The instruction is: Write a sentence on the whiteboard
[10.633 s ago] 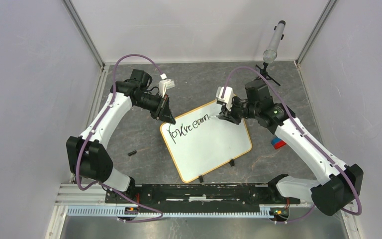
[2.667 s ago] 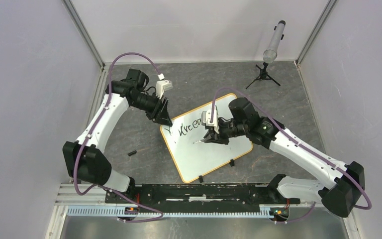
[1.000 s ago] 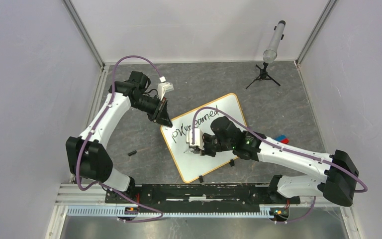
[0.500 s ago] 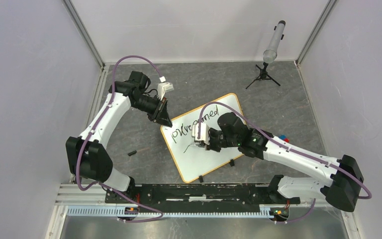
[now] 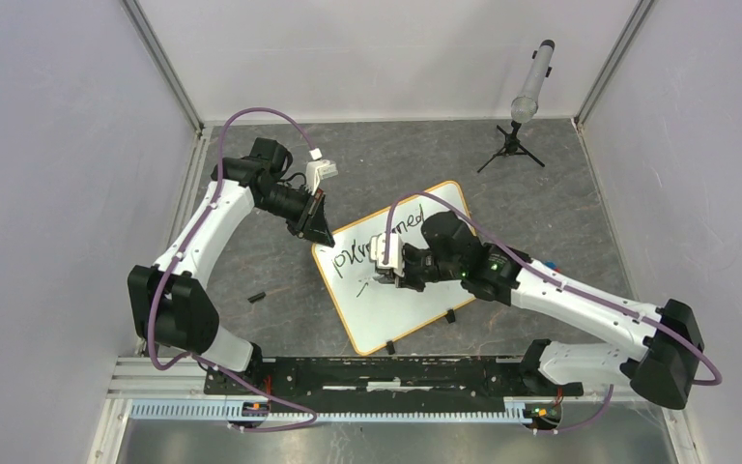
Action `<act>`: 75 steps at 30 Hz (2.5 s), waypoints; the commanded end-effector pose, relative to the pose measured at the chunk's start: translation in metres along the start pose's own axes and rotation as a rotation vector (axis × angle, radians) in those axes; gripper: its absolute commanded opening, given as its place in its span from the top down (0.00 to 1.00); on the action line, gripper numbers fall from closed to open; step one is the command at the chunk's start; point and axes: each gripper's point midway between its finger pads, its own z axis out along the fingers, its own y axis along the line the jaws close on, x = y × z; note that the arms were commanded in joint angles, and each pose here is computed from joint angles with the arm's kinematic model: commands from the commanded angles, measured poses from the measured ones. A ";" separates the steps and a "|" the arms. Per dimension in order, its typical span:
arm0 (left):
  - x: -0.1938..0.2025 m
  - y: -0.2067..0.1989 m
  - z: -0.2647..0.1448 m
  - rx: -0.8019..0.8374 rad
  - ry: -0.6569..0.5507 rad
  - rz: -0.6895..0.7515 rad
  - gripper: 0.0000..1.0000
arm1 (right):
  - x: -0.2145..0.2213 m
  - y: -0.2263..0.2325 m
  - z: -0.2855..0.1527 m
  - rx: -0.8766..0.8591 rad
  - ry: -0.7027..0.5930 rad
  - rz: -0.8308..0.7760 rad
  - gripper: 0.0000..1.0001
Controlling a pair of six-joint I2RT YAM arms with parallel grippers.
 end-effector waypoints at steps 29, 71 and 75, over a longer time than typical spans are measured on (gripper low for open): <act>-0.003 0.003 -0.001 -0.023 -0.013 0.032 0.98 | 0.040 0.017 0.000 -0.028 0.100 -0.007 1.00; -0.004 0.002 -0.002 -0.020 -0.016 0.039 0.98 | 0.043 0.005 -0.005 0.018 0.120 0.026 1.00; -0.004 0.003 -0.001 -0.019 -0.014 0.037 0.98 | 0.048 0.012 -0.005 -0.005 0.122 0.036 1.00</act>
